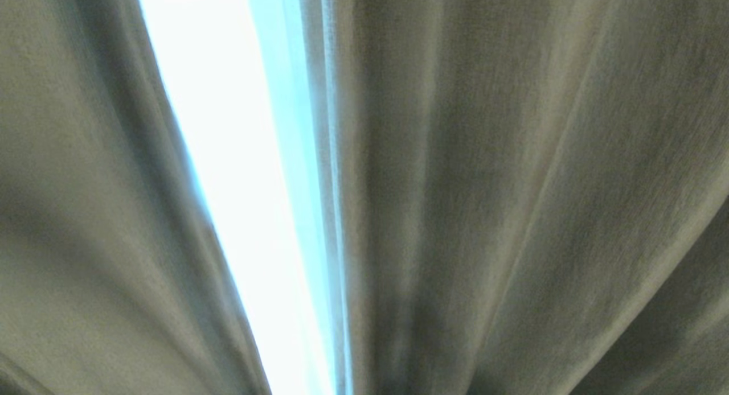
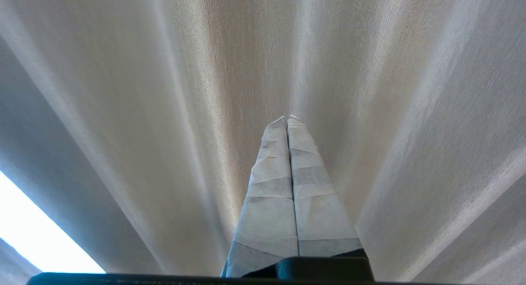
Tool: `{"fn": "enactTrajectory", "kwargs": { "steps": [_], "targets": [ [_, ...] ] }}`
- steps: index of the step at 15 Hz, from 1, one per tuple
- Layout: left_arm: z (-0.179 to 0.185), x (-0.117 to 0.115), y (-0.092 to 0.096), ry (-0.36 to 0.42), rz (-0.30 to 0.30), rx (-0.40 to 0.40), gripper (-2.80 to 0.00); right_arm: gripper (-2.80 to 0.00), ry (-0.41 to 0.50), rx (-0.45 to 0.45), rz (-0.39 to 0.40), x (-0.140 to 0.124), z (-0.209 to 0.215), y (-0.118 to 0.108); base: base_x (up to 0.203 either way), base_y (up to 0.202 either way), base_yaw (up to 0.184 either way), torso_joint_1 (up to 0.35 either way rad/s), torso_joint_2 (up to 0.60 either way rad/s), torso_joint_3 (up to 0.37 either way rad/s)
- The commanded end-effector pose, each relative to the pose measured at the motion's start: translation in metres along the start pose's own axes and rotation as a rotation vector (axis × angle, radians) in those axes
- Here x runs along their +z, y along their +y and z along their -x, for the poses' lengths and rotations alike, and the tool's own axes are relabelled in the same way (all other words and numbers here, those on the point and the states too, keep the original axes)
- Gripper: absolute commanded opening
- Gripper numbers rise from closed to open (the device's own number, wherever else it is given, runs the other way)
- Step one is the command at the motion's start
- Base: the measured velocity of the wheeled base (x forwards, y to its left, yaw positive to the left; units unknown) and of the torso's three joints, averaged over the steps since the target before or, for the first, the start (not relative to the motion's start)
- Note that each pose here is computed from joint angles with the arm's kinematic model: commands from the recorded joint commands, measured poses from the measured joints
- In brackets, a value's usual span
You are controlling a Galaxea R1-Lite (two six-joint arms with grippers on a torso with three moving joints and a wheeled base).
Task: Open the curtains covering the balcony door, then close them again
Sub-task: Pull the outer curtains open on both sides
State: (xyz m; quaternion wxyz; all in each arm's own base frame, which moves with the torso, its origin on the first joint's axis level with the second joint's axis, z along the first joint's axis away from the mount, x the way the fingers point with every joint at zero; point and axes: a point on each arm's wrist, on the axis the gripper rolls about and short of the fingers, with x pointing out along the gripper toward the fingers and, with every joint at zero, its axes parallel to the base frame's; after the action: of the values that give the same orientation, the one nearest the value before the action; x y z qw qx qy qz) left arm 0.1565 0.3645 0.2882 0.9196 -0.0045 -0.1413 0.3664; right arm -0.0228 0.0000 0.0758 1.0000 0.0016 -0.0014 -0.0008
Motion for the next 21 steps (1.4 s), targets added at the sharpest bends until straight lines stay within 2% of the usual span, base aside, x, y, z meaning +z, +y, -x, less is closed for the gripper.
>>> {"fn": "enactTrajectory", "kwargs": {
  "steps": [1, 6, 13, 17, 21],
  "targets": [
    [-0.003, -0.002, 0.005, -0.005, -0.001, -0.001, -2.8, -2.8, 0.0, 0.0, 0.0, 0.0, 0.0, 0.0, 0.0, 0.0, 0.0, 0.0, 0.0, 0.0],
    [0.001, 0.023, -0.007, -0.054, -0.027, -0.076, -2.8, -2.8, 0.0, 0.0, 0.0, 0.0, 0.0, 0.0, 0.0, 0.0, 0.0, 0.0, 0.0, 0.0],
    [0.017, 0.067, -0.047, -0.139, -0.058, -0.195, -2.8, -2.8, -0.002, 0.0, 0.0, 0.0, 0.0, 0.0, 0.0, 0.0, 0.0, 0.0, 0.0, 0.0],
    [0.021, 0.078, -0.078, -0.163, -0.048, -0.286, -2.8, -2.8, 0.0, 0.0, 0.0, 0.0, 0.0, 0.0, 0.0, 0.0, 0.0, 0.0, 0.0, 0.0],
    [0.028, 0.077, -0.09, -0.152, -0.037, -0.31, -2.8, -2.8, 0.0, 0.0, 0.0, 0.0, 0.0, 0.0, 0.0, 0.0, 0.0, 0.0, 0.0, 0.0]
  ]
}}
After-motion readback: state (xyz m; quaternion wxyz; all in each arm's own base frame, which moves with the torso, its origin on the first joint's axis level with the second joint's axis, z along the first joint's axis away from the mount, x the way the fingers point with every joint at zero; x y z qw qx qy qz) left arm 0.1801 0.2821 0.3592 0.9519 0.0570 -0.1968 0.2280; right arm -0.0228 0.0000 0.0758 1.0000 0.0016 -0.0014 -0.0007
